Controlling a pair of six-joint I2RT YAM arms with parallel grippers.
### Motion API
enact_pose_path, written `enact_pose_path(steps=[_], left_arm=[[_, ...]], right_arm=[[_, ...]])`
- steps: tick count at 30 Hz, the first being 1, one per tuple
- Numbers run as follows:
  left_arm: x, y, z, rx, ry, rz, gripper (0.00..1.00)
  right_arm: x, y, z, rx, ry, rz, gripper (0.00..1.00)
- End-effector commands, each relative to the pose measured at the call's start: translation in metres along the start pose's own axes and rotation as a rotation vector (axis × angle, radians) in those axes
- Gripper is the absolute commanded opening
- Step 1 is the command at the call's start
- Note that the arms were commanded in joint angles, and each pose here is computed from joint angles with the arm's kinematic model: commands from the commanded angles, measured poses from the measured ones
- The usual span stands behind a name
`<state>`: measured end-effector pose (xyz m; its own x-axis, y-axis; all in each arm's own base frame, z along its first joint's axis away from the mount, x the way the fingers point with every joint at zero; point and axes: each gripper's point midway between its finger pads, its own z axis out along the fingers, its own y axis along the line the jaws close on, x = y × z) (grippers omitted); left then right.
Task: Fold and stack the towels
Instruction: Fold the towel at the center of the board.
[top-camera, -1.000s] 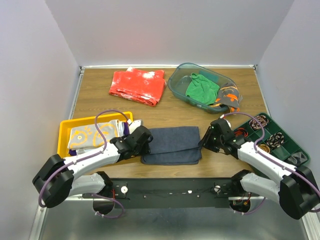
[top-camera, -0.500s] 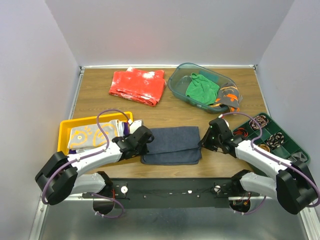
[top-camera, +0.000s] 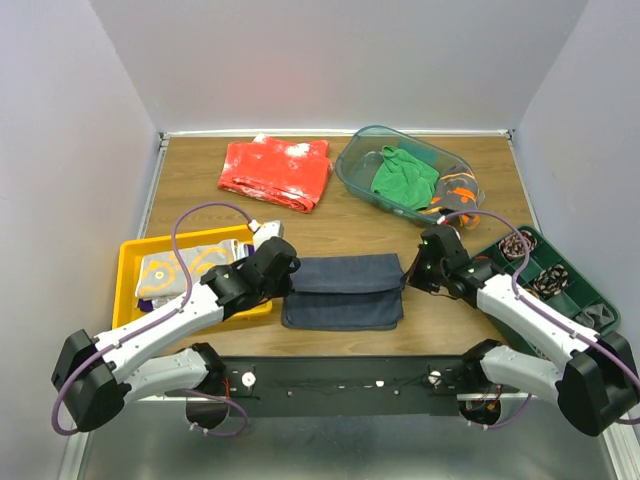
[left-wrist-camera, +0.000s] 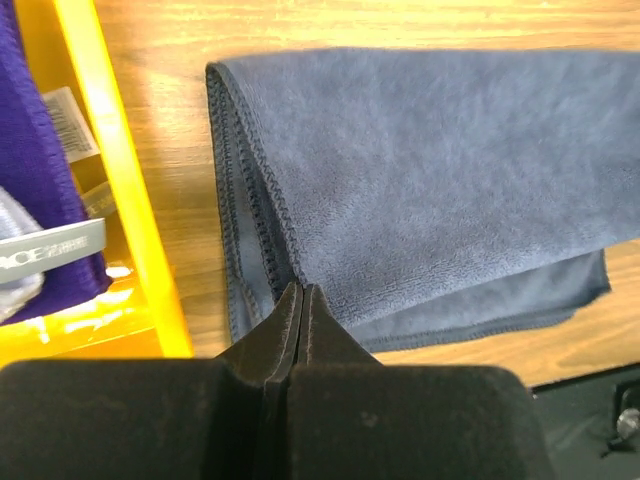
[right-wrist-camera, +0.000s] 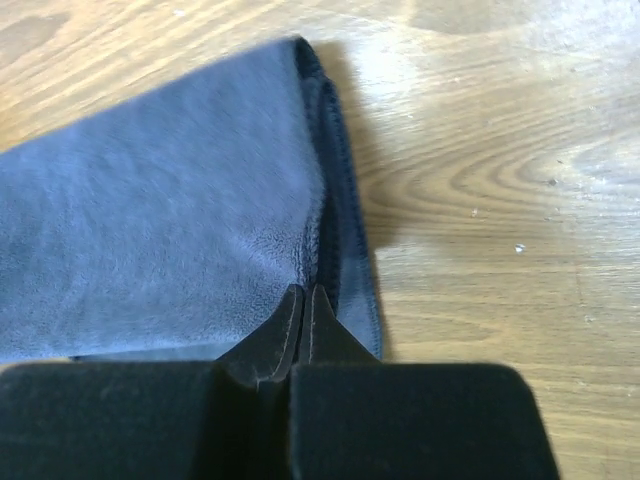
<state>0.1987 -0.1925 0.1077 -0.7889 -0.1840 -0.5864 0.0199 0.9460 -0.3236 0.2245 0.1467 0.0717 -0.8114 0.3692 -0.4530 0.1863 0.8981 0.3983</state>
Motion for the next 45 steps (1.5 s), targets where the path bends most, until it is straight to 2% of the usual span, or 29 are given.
enact_pose_path(steps=[1,2,6,9,12,18,25,33,35,36,38,39,45], left_arm=[[0.006,0.013,-0.017,-0.028,0.037,0.075,0.00],[0.009,0.012,-0.016,-0.016,0.052,0.077,0.00],[0.031,0.016,-0.011,0.011,0.116,0.092,0.00],[0.046,0.021,-0.004,0.013,0.158,0.092,0.00],[0.054,0.023,0.000,0.019,0.173,0.091,0.00],[0.057,0.025,0.003,0.019,0.178,0.100,0.00],[0.060,0.026,0.007,0.017,0.182,0.104,0.00],[0.060,0.025,0.009,0.015,0.189,0.106,0.00],[0.060,0.024,0.008,0.016,0.188,0.107,0.00],[0.060,0.025,0.008,0.013,0.189,0.108,0.00],[0.056,0.024,0.003,0.015,0.184,0.112,0.00],[0.054,0.023,0.001,0.017,0.179,0.119,0.00],[0.045,0.020,-0.014,0.029,0.174,0.136,0.00]], right_arm=[[0.019,0.000,-0.012,0.017,0.093,-0.062,0.08],[0.022,-0.001,-0.013,0.022,0.101,-0.057,0.09],[0.034,-0.011,-0.014,0.024,0.097,0.000,0.29],[0.045,-0.015,-0.013,0.001,0.103,0.056,0.39],[0.050,-0.014,-0.010,-0.023,0.102,0.102,0.45],[0.056,-0.011,-0.003,-0.038,0.128,0.113,0.46],[0.041,-0.003,0.000,-0.031,0.100,0.086,0.40],[0.054,-0.007,0.013,-0.003,0.141,0.055,0.36],[0.050,-0.010,0.011,0.016,0.117,0.051,0.30],[0.045,-0.007,0.008,0.012,0.105,0.050,0.19],[0.038,-0.005,0.002,0.009,0.082,0.043,0.09],[0.032,0.000,-0.003,-0.002,0.069,0.041,0.01],[0.017,0.013,-0.029,-0.031,0.045,0.028,0.01]])
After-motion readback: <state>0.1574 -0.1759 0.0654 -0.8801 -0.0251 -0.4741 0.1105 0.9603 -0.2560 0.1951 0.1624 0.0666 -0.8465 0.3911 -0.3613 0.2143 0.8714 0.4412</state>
